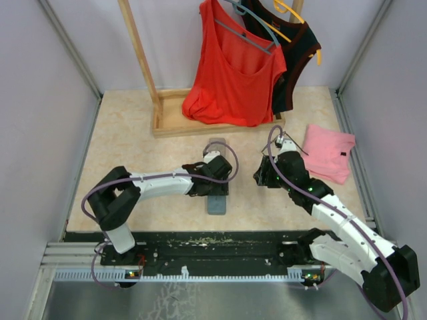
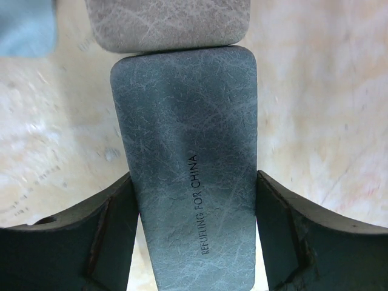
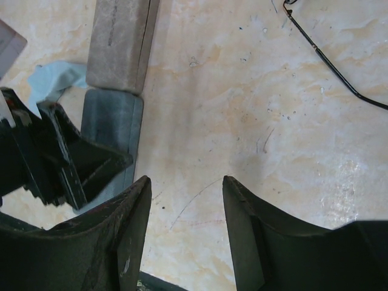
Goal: Organize the sunglasses
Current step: Move the sunglasses case at the center of the board, then place the sunglasses case at the center of the board.
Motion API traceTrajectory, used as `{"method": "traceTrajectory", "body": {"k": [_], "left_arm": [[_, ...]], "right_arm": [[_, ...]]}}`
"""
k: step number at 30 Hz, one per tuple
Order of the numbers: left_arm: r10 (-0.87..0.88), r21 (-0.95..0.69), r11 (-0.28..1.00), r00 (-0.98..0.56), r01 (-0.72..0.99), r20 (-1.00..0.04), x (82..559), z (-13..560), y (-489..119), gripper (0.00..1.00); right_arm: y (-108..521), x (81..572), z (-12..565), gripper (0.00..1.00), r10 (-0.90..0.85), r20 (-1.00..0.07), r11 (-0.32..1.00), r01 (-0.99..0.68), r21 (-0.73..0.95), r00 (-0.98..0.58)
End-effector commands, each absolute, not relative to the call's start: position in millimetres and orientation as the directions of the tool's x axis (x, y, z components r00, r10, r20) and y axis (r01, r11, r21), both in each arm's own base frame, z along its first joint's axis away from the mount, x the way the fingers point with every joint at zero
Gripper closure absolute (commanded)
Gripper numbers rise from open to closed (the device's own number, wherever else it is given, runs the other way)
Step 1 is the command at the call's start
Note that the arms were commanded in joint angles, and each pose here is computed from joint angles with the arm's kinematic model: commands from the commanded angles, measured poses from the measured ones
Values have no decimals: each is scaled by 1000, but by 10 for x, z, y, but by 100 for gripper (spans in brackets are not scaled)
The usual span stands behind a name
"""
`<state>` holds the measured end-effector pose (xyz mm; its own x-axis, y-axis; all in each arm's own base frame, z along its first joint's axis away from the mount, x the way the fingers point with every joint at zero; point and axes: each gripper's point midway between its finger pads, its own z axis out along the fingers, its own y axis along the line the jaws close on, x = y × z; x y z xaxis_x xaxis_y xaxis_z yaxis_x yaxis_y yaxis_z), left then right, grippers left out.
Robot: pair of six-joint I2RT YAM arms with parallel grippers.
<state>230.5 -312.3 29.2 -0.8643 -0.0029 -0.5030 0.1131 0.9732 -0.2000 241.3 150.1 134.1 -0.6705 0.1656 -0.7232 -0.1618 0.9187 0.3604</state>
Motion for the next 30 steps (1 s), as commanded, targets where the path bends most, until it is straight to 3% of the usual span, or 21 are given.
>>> {"method": "traceTrajectory", "body": {"k": [1, 6, 12, 18, 28, 30], "left_arm": [[-112, -195, 981, -832, -4, -544, 2743, 276, -2957, 81], [-68, -206, 976, -808, 67, -585, 2971, 330, -3050, 80], [-7, -199, 970, -799, 141, -602, 2882, 382, -3138, 75], [-5, -250, 956, -839, 156, -544, 2609, 262, -3145, 52], [-45, -337, 930, -869, 143, -492, 2324, 382, -3230, 28], [-55, -341, 930, -867, 136, -495, 2317, 437, -3208, 14]], "right_arm": [[1525, 2446, 1496, 49, 192, -744, 907, -173, 383, -640], [1506, 2426, 1460, 48, 187, -741, 911, -168, 377, -645], [1500, 2413, 1466, 48, 190, -740, 910, -167, 379, -645], [1473, 2396, 1433, 44, 184, -734, 916, -156, 369, -654], [1420, 2360, 1362, 41, 184, -718, 926, -127, 355, -671], [1407, 2356, 1358, 40, 183, -718, 929, -122, 350, -672]]}}
